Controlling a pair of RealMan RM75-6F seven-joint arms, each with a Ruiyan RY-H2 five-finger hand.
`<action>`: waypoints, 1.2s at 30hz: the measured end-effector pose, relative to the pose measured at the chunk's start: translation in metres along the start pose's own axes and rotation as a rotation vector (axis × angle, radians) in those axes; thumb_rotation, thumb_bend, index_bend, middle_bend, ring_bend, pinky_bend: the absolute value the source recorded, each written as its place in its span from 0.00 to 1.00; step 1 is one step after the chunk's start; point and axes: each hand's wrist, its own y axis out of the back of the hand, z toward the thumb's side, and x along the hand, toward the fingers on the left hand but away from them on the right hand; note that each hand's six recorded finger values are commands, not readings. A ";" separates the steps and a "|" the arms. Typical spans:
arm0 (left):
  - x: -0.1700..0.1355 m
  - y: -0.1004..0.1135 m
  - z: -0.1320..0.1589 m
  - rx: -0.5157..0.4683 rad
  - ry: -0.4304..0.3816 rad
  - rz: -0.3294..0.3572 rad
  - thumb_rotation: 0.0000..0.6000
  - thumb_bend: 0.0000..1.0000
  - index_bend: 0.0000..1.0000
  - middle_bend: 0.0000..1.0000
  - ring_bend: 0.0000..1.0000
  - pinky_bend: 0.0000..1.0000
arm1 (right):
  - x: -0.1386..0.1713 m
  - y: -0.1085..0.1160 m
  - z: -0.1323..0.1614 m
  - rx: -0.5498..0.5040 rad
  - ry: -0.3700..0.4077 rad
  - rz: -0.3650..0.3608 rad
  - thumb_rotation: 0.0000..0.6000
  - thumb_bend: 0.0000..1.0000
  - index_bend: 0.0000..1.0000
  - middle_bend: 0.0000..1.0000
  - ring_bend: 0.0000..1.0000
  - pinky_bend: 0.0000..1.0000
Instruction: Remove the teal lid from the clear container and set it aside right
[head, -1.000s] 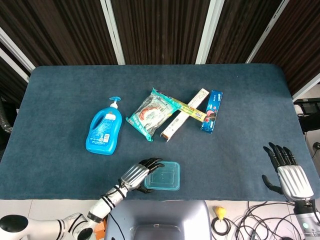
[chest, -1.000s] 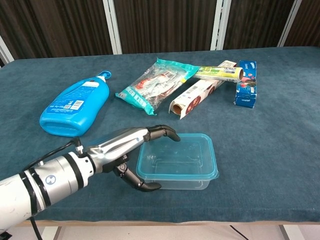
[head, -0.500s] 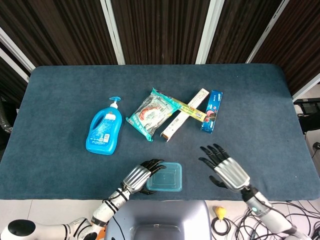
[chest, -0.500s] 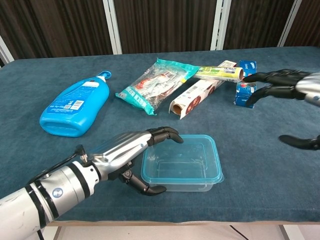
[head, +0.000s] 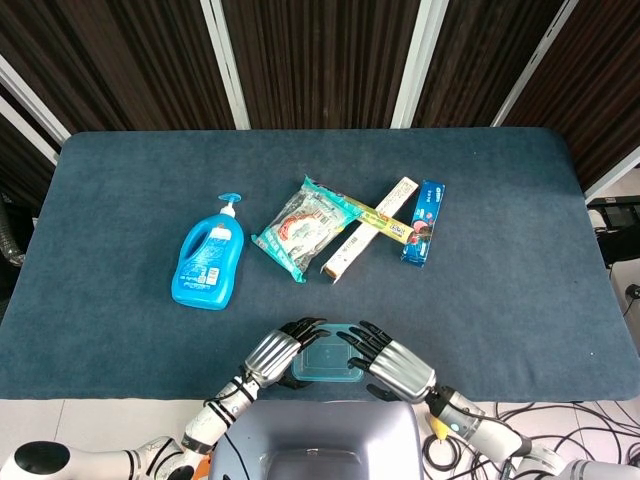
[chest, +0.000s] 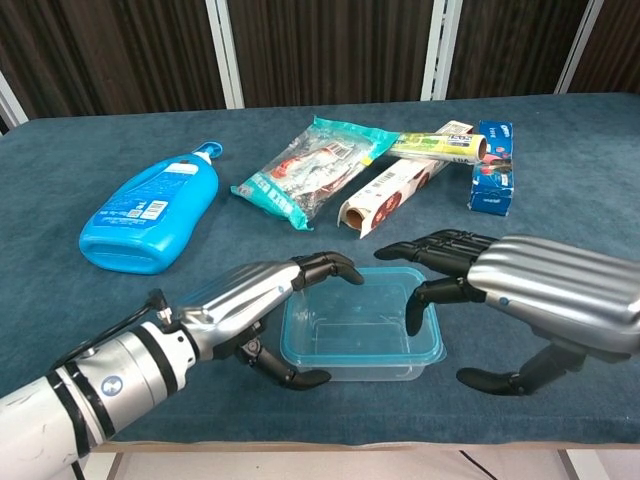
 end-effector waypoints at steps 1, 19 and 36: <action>0.000 0.000 0.000 0.000 0.000 -0.001 1.00 0.25 0.42 0.43 0.39 0.61 | -0.001 -0.003 0.002 -0.002 0.004 0.001 1.00 0.26 0.40 0.00 0.00 0.00; 0.000 -0.001 0.000 0.010 -0.004 -0.004 1.00 0.25 0.43 0.43 0.40 0.62 | -0.014 -0.005 0.010 0.022 -0.002 -0.065 1.00 0.26 0.46 0.01 0.00 0.00; -0.002 0.001 0.000 0.011 -0.004 -0.006 1.00 0.25 0.43 0.44 0.41 0.62 | -0.022 -0.008 0.015 0.017 -0.009 -0.065 1.00 0.26 0.47 0.02 0.00 0.00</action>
